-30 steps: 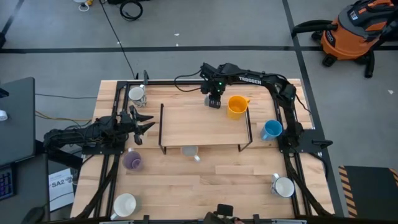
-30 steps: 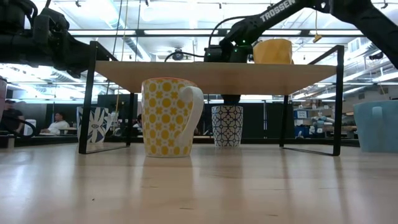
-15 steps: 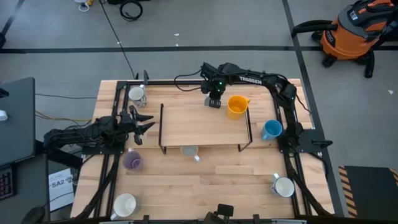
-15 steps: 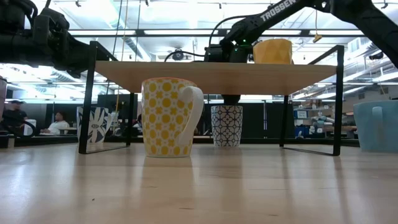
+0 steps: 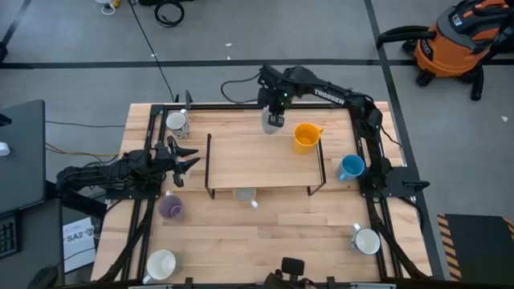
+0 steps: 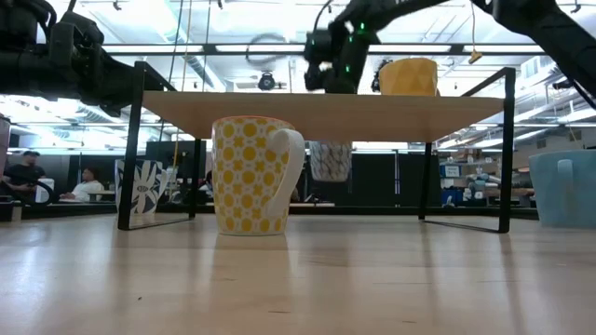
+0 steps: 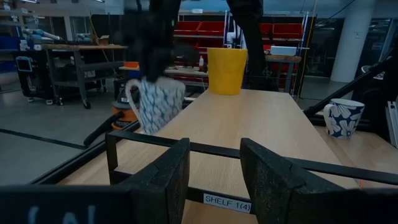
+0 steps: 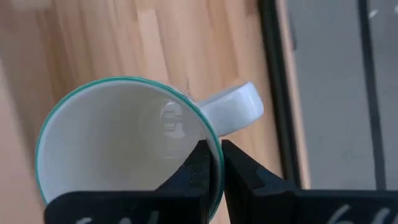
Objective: Place coffee mugs
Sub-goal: Put the green patterned mug on the shelf
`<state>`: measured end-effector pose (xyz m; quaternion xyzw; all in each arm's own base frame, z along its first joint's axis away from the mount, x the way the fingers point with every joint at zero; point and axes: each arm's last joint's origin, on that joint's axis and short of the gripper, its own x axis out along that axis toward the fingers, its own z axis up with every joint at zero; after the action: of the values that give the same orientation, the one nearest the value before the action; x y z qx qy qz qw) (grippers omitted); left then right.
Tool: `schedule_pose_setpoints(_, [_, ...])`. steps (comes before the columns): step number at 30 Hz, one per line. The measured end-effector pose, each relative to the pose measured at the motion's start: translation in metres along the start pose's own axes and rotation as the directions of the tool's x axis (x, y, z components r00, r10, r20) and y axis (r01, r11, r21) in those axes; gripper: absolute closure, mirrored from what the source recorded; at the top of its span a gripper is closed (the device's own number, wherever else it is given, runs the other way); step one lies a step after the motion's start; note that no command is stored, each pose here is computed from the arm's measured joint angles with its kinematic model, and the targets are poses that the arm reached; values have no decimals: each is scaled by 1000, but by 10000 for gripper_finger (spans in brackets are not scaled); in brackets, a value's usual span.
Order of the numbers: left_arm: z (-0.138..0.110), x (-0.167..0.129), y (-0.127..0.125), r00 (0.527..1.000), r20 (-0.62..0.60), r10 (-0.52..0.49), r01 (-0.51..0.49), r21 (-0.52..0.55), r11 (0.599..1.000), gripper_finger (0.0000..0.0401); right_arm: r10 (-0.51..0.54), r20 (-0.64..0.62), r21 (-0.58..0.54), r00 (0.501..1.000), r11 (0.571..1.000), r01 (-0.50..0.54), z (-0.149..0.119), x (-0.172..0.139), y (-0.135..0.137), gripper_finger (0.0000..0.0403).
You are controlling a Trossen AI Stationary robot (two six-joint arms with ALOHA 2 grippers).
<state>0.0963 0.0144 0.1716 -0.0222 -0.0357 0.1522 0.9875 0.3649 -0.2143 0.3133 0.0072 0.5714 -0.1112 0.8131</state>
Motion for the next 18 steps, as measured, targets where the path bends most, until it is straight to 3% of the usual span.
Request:
schedule_pose_setpoints(10, [0, 0, 0, 1000, -1, 0, 0, 1, 1000, 252, -28, 96, -4, 995, 1000, 29, 5, -73, 0, 378])
schedule_pose_setpoints(18, [0, 0, 0, 1000, -1, 0, 0, 1, 1000, 252, 145, 61, -37, 987, 989, -143, -6, -91, 22, 375])
